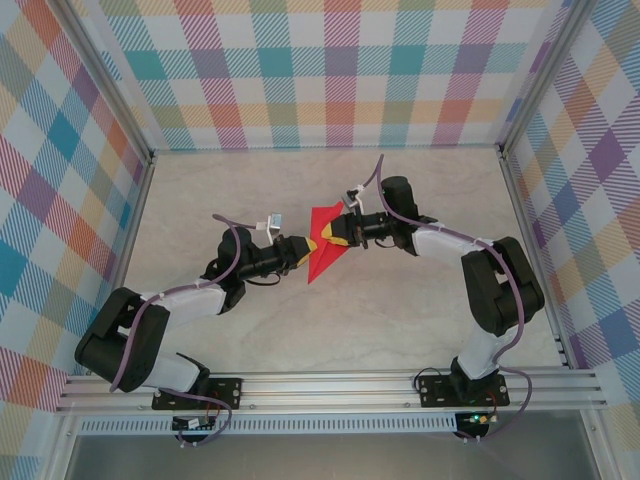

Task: Fold a paper plane with a square sheet of paper (pick it up from the middle)
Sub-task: Turn over the paper at the center of the table.

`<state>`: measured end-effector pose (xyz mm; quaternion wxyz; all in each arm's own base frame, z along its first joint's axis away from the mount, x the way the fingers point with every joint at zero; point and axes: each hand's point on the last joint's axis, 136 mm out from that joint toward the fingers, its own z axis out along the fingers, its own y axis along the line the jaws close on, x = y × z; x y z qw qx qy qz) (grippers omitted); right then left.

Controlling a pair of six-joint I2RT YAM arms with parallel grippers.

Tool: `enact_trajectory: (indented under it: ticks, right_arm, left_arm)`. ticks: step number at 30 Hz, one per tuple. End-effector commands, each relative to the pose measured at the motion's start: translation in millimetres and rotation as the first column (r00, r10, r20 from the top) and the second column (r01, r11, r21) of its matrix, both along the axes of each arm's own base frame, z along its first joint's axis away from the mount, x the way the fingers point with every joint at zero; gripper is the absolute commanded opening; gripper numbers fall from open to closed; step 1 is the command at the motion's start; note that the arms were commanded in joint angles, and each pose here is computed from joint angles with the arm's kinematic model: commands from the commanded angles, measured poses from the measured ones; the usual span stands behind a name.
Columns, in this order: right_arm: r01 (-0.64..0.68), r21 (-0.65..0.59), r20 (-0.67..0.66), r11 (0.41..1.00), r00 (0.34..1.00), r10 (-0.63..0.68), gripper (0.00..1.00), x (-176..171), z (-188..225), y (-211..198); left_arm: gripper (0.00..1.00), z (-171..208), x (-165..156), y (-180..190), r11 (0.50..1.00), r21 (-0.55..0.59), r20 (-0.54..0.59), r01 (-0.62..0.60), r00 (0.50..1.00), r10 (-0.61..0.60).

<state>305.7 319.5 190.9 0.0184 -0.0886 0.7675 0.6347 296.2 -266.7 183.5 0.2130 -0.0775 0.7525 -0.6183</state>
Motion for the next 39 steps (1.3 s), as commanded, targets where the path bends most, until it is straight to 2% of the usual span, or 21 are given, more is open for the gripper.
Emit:
enact_trajectory:
  ticks: [1, 4, 8, 10, 12, 13, 15, 18, 22, 24, 27, 30, 32, 36, 39]
  right_arm:
    - [-0.007, 0.005, 0.075, 1.0, 0.997, 0.006, 0.16, 0, 19, 0]
    - [0.046, -0.06, 0.095, 0.997, 0.995, -0.04, 0.31, 3, 15, -7]
    - [0.173, -0.191, 0.161, 0.966, 0.977, -0.143, 0.49, 12, 7, -28]
    - [0.26, -0.288, 0.21, 0.922, 0.956, -0.204, 0.58, 18, -2, -43]
    - [0.372, -0.4, 0.271, 0.838, 0.921, -0.28, 0.67, 25, -16, -66]
    - [0.412, -0.445, 0.292, 0.795, 0.906, -0.307, 0.69, 27, -22, -76]
    - [0.476, -0.51, 0.332, 0.716, 0.877, -0.347, 0.74, 29, -32, -95]
    - [0.519, -0.544, 0.354, 0.659, 0.854, -0.381, 0.79, 27, -39, -109]
    - [0.543, -0.573, 0.353, 0.614, 0.84, -0.413, 0.82, 25, -48, -119]
    - [0.547, -0.583, 0.351, 0.601, 0.837, -0.42, 0.82, 25, -51, -122]
    - [0.548, -0.594, 0.347, 0.589, 0.835, -0.427, 0.82, 24, -54, -124]
    - [0.549, -0.606, 0.346, 0.575, 0.833, -0.431, 0.82, 24, -57, -127]
    - [0.55, -0.612, 0.346, 0.568, 0.832, -0.434, 0.82, 23, -58, -128]
    - [0.551, -0.623, 0.345, 0.555, 0.831, -0.437, 0.82, 22, -60, -131]
    - [0.552, -0.632, 0.345, 0.544, 0.829, -0.441, 0.83, 21, -62, -134]
  left_arm:
    - [0.12, 5, 1, 1, 1.0, 0.003, 0.049, -0.012, 0.999, 0.012]
    - [0.08, 0, 1, 4, 0.999, 0.046, 0.045, -0.024, 0.999, 0.022]
    - [0.07, -13, 0, 14, 0.984, 0.17, 0.035, -0.053, 0.998, 0.047]
    - [0.06, -22, -1, 25, 0.952, 0.295, 0.027, -0.078, 0.997, 0.074]
    - [0.06, -30, -2, 45, 0.883, 0.453, 0.037, -0.121, 0.992, 0.117]
    - [0.06, -34, -3, 56, 0.838, 0.528, 0.042, -0.139, 0.99, 0.138]
    - [0.06, -39, -7, 82, 0.709, 0.685, 0.058, -0.17, 0.982, 0.179]
    - [0.06, -36, -10, 111, 0.514, 0.834, 0.107, -0.203, 0.972, 0.21]
    - [0.06, -33, -8, 138, 0.274, 0.935, 0.16, -0.226, 0.957, 0.242]
    - [0.07, -32, -7, 150, 0.134, 0.963, 0.194, -0.233, 0.948, 0.252]
    - [0.08, -35, -3, 161, -0.043, 0.974, 0.227, -0.223, 0.941, 0.253]
    - [0.08, -42, 0, 163, -0.184, 0.961, 0.246, -0.205, 0.938, 0.242]
    - [0.08, -47, 3, 162, -0.26, 0.946, 0.255, -0.195, 0.94, 0.225]
    - [0.08, -56, 11, 157, -0.375, 0.909, 0.267, -0.184, 0.946, 0.184]
    - [0.08, -68, 16, 152, -0.428, 0.889, 0.252, -0.162, 0.954, 0.163]
